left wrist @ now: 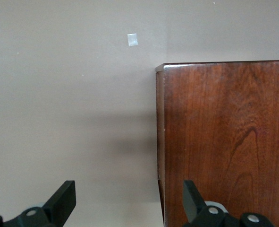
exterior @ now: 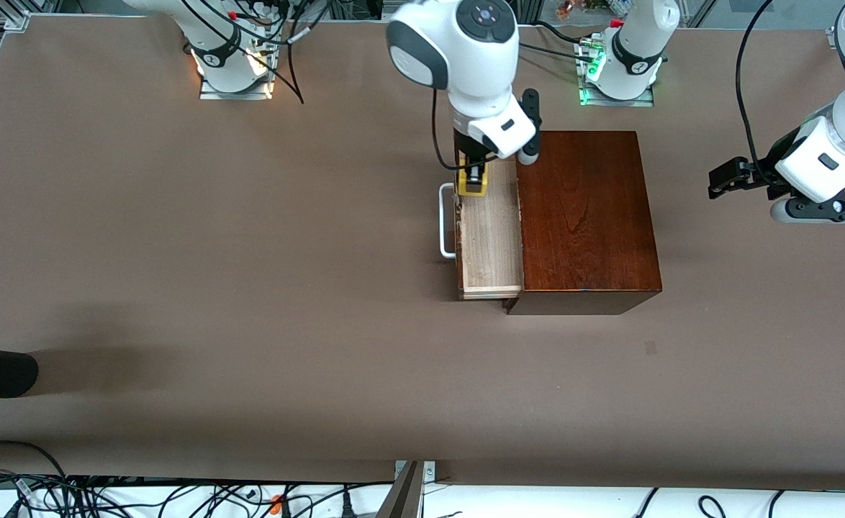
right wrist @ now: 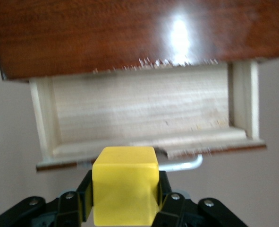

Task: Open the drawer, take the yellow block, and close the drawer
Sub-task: 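Lift the cube with the right gripper while the left gripper reaches the drawer, then set the cube down with the right gripper while the left gripper pushes the drawer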

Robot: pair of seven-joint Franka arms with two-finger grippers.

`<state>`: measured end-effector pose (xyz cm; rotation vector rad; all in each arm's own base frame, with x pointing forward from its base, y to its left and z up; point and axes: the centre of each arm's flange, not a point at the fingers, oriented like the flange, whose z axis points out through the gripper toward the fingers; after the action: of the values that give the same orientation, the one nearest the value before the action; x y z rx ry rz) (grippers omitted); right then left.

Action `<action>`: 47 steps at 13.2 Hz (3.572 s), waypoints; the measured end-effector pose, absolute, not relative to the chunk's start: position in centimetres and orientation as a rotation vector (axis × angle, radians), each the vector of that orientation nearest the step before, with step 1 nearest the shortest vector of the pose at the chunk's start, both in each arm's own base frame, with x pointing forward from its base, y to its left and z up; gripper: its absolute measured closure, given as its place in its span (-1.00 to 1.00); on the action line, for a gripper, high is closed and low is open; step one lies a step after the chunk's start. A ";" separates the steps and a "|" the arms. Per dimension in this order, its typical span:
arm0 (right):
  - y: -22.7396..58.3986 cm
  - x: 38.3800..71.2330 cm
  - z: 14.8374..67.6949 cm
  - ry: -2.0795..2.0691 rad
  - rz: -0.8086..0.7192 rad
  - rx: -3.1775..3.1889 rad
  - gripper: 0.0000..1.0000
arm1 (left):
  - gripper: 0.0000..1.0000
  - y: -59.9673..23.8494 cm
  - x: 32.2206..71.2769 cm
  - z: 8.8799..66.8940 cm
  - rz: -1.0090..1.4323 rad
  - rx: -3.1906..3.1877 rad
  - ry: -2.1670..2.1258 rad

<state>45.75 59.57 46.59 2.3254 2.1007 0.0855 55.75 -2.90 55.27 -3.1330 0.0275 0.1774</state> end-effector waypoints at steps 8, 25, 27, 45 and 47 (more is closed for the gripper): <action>38.7 59.0 55.5 1.551 0.018 2.680 -0.11 | -1.00 -17.2 53.7 54.0 0.216 -3.121 0.267; 5.5 61.2 40.3 0.772 -0.235 3.086 -0.11 | -1.00 -52.1 47.7 36.3 -0.074 -2.430 2.082; 4.2 60.5 37.0 0.655 -0.250 3.098 -0.11 | -1.00 -52.0 48.4 34.3 -0.084 -2.231 2.265; 7.1 61.9 20.6 0.038 -0.155 3.154 -0.11 | -1.00 -44.2 51.9 28.2 0.282 -2.024 2.372; 7.2 61.9 20.7 0.042 -0.150 3.155 -0.23 | -1.00 -42.2 53.3 28.3 0.309 -2.032 2.367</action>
<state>61.91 7.16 20.69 3.1548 0.0420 -0.1503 53.33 -42.16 28.25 -2.0316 2.3671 0.3088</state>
